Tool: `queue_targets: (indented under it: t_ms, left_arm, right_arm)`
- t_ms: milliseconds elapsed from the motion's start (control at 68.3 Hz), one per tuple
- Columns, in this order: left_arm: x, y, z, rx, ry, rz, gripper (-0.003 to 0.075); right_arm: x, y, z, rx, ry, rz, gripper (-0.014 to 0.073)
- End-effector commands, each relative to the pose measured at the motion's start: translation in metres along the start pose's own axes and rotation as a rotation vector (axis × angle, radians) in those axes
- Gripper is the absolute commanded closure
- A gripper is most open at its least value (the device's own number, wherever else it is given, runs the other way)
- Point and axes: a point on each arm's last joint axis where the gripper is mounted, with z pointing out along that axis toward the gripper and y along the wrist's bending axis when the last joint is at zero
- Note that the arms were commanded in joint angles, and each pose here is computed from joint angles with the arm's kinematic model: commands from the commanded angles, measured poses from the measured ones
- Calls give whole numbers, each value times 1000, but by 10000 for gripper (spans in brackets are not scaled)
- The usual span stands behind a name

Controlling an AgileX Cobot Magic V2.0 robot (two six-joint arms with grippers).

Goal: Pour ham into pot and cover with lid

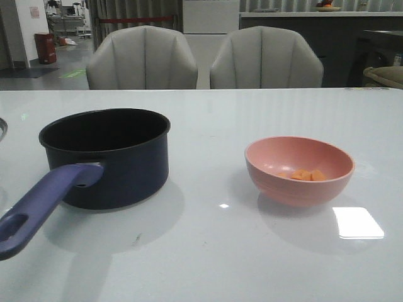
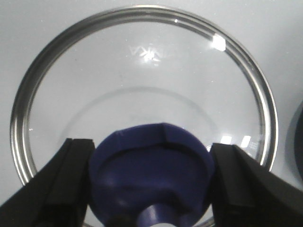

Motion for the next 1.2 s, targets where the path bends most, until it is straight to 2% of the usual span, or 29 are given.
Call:
queue_targets:
  t_ms: [0, 278, 469, 527, 615, 688, 776, 996, 1186]
  left_arm:
    - [-4, 0, -10, 21, -134, -5, 517]
    - [1, 2, 36, 5, 2, -8, 510]
    - [3, 2, 52, 0, 48, -9, 489]
    - [3, 2, 53, 0, 52, -9, 436]
    - [3, 3, 55, -1, 57, -9, 312]
    - [3, 3, 55, -1, 58, -9, 173]
    - [4, 0, 55, -8, 72, 7, 97]
    - [2, -10, 51, -14, 49, 50, 94]
    - [-1, -12, 31, -11, -8, 59, 94]
  right_arm:
    - [-10, 0, -2, 2, -107, -14, 445]
    - [-10, 0, -2, 2, -107, -14, 445]
    - [-10, 0, -2, 2, -107, -14, 445]
    - [-10, 0, -2, 2, -107, -14, 445]
    - [-10, 0, -2, 2, -107, -14, 445]
    - [-10, 0, -2, 2, -107, -14, 445]
    - [-10, 0, -2, 2, -107, -14, 445]
    - [-10, 0, -2, 2, -107, -14, 445]
    - [-10, 0, -2, 2, -107, -14, 445]
